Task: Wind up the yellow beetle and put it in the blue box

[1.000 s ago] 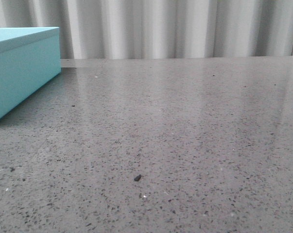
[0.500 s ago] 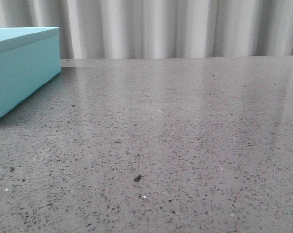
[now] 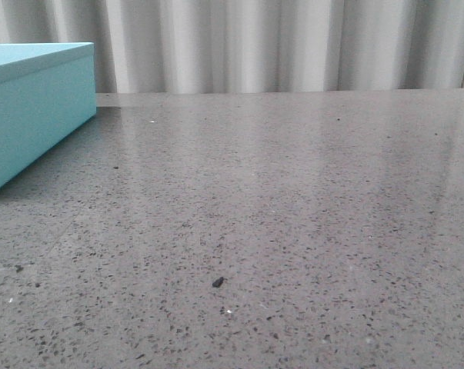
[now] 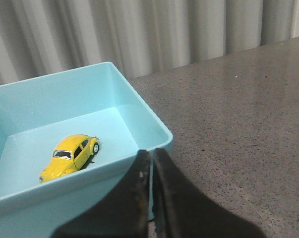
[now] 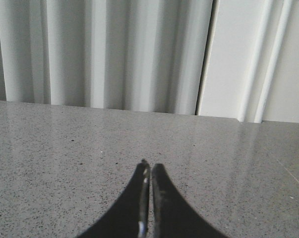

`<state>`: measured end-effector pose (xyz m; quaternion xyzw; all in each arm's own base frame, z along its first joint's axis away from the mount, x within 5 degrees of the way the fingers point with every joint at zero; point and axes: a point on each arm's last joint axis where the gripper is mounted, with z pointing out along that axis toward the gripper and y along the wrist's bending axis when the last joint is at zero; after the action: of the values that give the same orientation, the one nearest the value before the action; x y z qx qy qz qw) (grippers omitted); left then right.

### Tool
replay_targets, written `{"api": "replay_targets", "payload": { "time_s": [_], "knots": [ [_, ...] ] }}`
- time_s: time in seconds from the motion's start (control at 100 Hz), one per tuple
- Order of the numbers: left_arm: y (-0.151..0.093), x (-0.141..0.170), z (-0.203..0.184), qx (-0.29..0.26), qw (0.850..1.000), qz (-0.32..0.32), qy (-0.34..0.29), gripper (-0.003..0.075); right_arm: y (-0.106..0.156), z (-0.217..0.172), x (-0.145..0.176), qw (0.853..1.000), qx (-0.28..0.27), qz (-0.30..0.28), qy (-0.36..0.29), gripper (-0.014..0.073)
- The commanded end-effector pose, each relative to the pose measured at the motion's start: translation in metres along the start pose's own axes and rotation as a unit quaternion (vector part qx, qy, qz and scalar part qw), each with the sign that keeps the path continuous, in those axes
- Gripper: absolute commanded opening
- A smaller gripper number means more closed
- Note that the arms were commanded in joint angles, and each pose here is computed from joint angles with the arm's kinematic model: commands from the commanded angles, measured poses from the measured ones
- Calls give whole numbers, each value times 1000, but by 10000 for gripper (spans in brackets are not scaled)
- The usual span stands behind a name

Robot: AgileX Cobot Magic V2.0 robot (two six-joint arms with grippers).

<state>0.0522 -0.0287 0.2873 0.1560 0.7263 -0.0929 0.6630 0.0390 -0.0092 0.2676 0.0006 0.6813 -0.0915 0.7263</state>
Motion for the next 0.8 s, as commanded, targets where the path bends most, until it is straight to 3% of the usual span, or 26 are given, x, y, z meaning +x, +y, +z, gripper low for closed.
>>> {"api": "replay_targets", "payload": {
  "time_s": [0.0,0.15,0.26,0.37,0.57,0.79],
  "knots": [
    [3,-12,-1,-10,999,-13,-32,-21,0,-1,-14,999,0,-10,-40,-41],
    [3,-12,-1,-12,999,-12,-34,-21,0,-1,-14,999,0,-10,-40,-41],
    [9,-14,-2,-47,998,21,-46,-21,0,-1,-14,999,0,-10,-40,-41],
    [16,-13,-1,-83,995,8,-57,-21,0,-1,-14,999,0,-10,-40,-41],
    [23,11,1,-129,988,-24,-79,-21,0,-1,-14,999,0,-10,-40,-41],
    [21,40,1,-137,984,-35,-105,-21,0,-1,-14,999,0,-10,-40,-41]
  ]
}}
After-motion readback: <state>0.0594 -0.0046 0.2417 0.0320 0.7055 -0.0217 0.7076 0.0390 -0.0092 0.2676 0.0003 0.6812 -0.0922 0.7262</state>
